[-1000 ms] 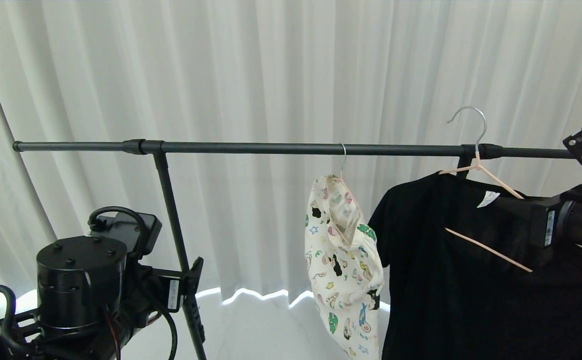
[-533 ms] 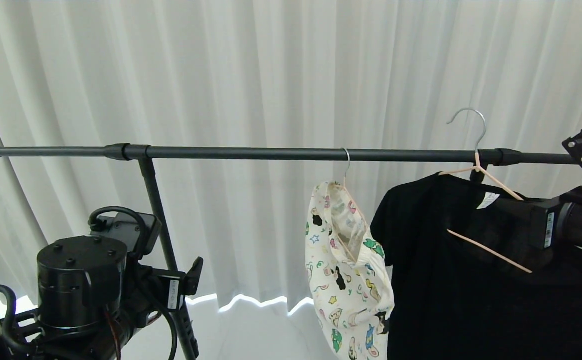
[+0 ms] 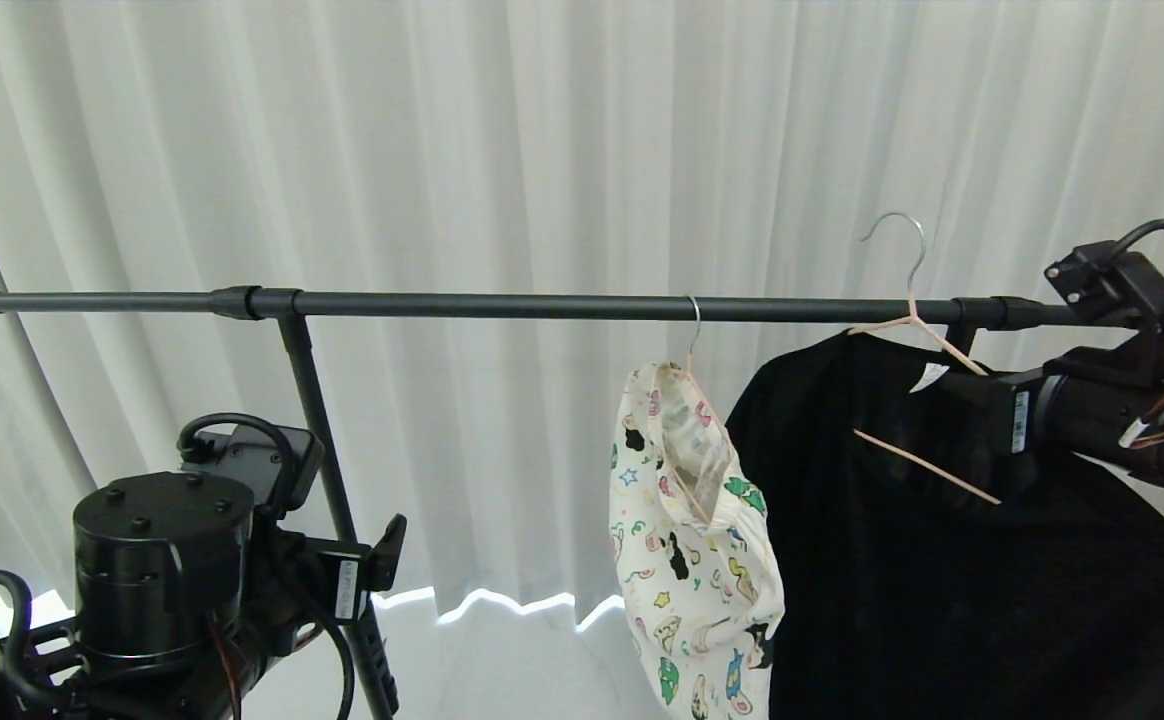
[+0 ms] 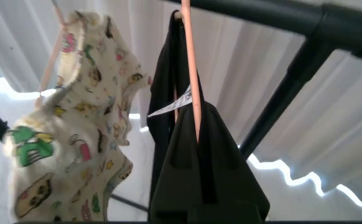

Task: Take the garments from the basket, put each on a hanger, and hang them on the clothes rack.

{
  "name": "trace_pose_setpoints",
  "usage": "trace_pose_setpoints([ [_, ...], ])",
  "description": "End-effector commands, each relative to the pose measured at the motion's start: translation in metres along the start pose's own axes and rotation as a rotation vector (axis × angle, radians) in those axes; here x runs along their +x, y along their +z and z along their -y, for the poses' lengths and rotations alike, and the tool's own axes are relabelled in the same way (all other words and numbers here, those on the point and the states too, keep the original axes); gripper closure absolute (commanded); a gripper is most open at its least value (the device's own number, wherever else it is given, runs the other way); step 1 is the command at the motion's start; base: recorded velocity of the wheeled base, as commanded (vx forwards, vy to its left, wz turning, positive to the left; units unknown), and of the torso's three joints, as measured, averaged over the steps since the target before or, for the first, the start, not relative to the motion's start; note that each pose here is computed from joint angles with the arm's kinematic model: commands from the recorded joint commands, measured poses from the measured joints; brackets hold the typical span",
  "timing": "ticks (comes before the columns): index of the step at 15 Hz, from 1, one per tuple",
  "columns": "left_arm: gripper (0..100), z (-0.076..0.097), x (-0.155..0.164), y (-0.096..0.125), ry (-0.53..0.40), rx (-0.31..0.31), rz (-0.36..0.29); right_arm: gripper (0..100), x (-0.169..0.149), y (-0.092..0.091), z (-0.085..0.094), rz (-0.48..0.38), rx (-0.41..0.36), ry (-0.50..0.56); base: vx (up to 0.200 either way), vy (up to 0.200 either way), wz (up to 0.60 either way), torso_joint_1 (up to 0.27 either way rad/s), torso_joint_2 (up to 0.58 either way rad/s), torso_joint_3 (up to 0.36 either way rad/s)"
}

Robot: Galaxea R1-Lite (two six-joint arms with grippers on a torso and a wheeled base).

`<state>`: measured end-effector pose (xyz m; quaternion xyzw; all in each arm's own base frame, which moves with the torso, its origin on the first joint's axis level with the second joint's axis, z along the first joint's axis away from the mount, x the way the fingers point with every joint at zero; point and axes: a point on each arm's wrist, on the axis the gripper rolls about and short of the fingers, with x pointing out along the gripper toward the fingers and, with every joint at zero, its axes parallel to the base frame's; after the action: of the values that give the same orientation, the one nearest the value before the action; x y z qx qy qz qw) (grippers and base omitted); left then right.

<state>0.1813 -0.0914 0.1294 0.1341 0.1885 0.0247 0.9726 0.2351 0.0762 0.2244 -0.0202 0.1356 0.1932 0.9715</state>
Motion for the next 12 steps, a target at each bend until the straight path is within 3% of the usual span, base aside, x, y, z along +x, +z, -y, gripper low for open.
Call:
trace_pose_setpoints([
  [1, 0, -0.001, -0.001, 0.001, 0.001, -0.003, 0.005, 100, 0.022, -0.013, 0.003, -0.071, 0.008, -0.005, 0.0, 0.0, 0.0, 0.0, 0.0, 0.0],
  [12, 0, -0.001, -0.001, 0.001, 0.001, 0.009, 0.005, 100, 0.046, -0.028, 0.015, -0.124, 0.024, -0.044, 0.0, 0.0, 0.0, 0.0, 0.0, 0.0],
])
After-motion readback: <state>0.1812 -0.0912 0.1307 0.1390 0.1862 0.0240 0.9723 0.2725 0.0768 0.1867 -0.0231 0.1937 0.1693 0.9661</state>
